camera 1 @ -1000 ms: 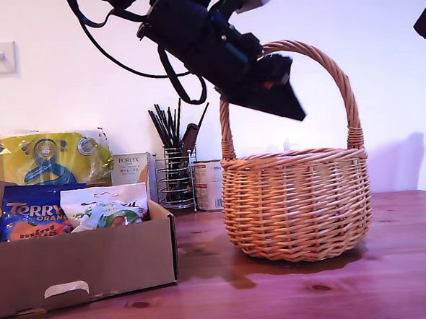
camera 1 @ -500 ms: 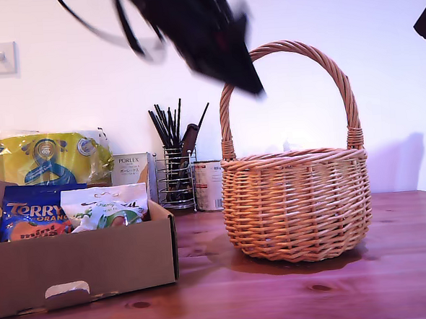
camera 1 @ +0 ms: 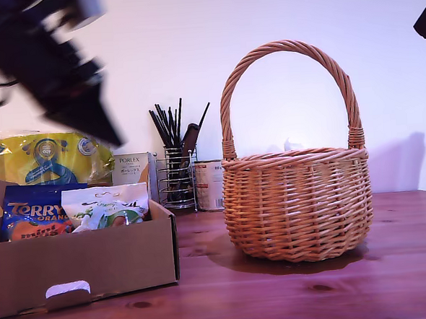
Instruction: Move the bags of Easter eggs from the cardboard box on the left into the woven basket on the right side.
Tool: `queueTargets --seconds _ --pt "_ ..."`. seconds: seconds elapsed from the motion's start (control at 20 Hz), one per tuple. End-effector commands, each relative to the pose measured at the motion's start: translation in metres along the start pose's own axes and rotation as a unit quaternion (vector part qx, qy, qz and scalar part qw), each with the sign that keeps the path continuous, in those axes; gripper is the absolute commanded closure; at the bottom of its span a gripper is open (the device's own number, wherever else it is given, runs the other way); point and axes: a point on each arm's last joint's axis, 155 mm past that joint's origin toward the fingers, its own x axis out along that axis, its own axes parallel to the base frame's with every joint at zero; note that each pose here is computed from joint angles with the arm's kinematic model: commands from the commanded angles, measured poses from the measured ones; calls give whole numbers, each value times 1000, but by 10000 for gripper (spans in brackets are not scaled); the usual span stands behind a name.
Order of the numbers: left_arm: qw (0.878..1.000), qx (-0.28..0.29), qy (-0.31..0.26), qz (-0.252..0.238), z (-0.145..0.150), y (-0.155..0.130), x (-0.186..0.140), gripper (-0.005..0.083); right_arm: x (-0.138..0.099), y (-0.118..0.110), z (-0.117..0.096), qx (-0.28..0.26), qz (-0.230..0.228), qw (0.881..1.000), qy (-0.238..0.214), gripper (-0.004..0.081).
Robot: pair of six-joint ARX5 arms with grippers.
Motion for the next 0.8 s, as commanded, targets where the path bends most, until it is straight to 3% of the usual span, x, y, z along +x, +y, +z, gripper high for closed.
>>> queueTargets --seconds 0.0,0.1,0.15,0.25,0.3,0.4,0.6,0.75 --pt "1000 -11 -8 7 1 5 -8 794 -1 -1 4 -2 -3 1000 -5 782" --pt "999 -44 18 10 -15 11 -6 748 -1 -1 4 -3 -3 1000 -5 782" --pt "998 -57 21 14 -18 16 -4 587 -1 -1 4 -3 -3 1000 -4 782" --pt "998 -41 17 39 -18 32 4 145 -1 -1 3 -3 -3 1000 -4 782" --pt "998 -7 14 55 -16 40 8 29 -1 -1 3 -3 -3 1000 -4 782" --pt "996 30 10 89 -13 57 15 -17 -1 -1 3 -3 -3 1000 -4 782" --pt "994 5 12 108 -25 83 25 -17 -1 -1 3 -3 -3 1000 -4 782" --pt "991 32 -18 127 -16 106 30 -17 -1 -1 3 -3 -3 1000 -4 782"
